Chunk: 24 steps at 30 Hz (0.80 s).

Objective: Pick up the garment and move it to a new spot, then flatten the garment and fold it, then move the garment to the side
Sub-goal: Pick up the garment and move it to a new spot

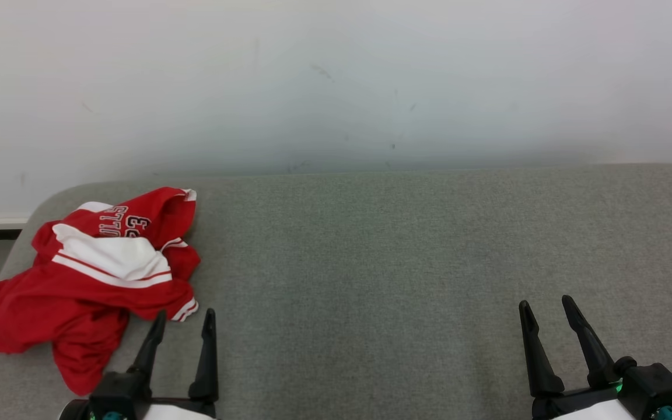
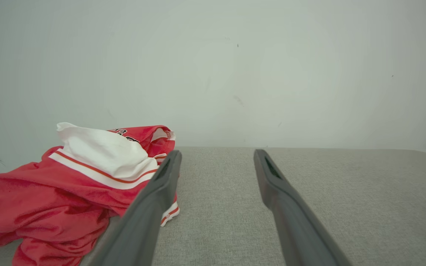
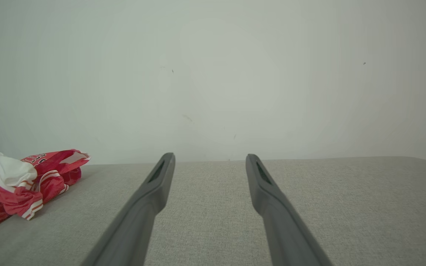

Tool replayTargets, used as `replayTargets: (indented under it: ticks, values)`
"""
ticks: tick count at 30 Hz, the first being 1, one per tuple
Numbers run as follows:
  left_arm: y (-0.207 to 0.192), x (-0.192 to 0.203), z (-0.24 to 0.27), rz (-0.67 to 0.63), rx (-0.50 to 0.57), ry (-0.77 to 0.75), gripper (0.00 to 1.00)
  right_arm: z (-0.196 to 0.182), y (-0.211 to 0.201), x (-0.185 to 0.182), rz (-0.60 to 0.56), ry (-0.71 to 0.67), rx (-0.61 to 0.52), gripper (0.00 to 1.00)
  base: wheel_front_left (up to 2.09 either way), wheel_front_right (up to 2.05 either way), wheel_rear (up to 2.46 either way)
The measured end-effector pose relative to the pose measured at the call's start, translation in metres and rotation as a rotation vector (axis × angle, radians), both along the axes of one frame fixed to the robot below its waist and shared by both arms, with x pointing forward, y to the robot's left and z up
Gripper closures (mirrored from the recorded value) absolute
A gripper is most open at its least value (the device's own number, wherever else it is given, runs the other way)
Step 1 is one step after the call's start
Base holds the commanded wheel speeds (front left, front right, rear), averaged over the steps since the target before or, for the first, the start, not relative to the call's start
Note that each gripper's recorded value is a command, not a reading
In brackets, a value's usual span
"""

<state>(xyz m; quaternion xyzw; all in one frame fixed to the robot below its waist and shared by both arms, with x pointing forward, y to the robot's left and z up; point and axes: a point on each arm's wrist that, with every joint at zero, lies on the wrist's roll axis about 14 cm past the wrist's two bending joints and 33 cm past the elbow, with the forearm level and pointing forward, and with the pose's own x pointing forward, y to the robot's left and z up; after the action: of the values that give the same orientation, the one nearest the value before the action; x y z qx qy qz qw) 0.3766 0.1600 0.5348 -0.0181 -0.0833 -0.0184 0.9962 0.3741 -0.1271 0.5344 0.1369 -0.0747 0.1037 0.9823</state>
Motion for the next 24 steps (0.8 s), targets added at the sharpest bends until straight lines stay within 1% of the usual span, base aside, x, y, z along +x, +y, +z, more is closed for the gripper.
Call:
replayTargets:
  ticks: [2, 5, 12, 19, 24]
  values:
    - [0.002, 0.000, 0.000, 0.006, -0.003, 0.001, 0.00, 0.000, 0.001, 0.000, 0.004, 0.000, 0.000, 0.00, 0.00, 0.00, 0.00]
    - [0.010, -0.001, 0.000, 0.033, -0.041, 0.002, 0.00, 0.000, 0.004, 0.001, 0.013, 0.002, 0.002, 0.00, 0.00, 0.00, 0.00]
    - [0.026, -0.007, -0.003, 0.077, -0.044, 0.008, 0.00, -0.002, 0.021, 0.005, 0.061, 0.007, 0.007, 0.00, 0.00, 0.00, 0.00]
    - [0.052, -0.021, -0.005, 0.150, -0.045, 0.015, 0.00, -0.004, 0.049, 0.011, 0.142, 0.015, 0.024, 0.00, 0.00, 0.00, 0.00]
    - [0.083, -0.040, -0.008, 0.248, -0.072, 0.019, 0.00, -0.004, 0.080, 0.014, 0.233, 0.018, 0.033, 0.00, 0.00, 0.00, 0.00]
